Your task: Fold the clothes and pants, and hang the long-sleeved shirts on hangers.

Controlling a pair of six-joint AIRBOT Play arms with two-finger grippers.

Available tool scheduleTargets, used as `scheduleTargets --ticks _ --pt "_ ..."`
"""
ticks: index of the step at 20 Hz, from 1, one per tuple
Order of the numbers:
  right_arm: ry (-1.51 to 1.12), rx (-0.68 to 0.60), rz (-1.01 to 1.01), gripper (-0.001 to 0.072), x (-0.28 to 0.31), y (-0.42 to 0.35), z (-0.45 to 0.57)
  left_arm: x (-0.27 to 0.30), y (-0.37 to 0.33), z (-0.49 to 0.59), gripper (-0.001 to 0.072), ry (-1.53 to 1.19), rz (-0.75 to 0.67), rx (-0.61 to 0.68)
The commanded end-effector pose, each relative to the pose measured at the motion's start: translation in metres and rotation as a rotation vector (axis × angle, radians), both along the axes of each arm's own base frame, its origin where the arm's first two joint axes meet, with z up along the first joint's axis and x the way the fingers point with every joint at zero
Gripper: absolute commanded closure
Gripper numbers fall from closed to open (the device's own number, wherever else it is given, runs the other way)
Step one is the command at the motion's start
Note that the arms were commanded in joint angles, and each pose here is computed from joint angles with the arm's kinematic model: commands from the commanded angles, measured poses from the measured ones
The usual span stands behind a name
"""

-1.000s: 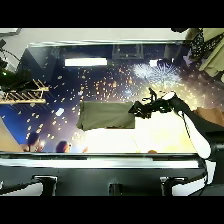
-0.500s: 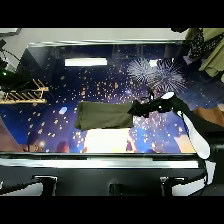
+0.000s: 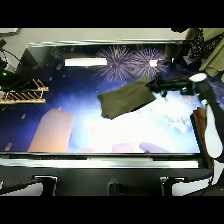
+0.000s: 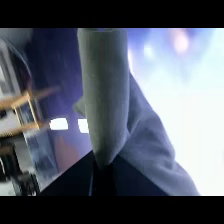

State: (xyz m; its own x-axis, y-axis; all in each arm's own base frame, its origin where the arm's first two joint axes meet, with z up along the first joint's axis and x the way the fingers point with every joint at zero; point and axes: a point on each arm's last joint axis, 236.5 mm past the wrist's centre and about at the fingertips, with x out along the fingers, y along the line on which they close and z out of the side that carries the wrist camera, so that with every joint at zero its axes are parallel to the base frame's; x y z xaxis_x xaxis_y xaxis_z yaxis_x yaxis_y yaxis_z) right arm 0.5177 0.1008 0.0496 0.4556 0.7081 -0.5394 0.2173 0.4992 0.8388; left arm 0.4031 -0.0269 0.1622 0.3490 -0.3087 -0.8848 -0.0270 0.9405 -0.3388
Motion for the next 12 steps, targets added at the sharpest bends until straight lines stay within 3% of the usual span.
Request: scheduleTargets --ticks 1,7,12 --pt "-0.074 0.002 -0.182 0.0683 0.031 -0.073 0.038 0.000 0.005 -0.002 0.0694 0.002 0.006 0.018" --pt "-0.182 -0.045 -0.491 0.0684 0.047 -0.213 0.073 0.001 0.006 -0.003 0.0694 0.001 0.009 0.024" --pt "-0.172 -0.153 -0.651 0.0684 0.022 -0.292 0.090 0.001 0.006 -0.003 0.0694 0.001 0.009 0.024"
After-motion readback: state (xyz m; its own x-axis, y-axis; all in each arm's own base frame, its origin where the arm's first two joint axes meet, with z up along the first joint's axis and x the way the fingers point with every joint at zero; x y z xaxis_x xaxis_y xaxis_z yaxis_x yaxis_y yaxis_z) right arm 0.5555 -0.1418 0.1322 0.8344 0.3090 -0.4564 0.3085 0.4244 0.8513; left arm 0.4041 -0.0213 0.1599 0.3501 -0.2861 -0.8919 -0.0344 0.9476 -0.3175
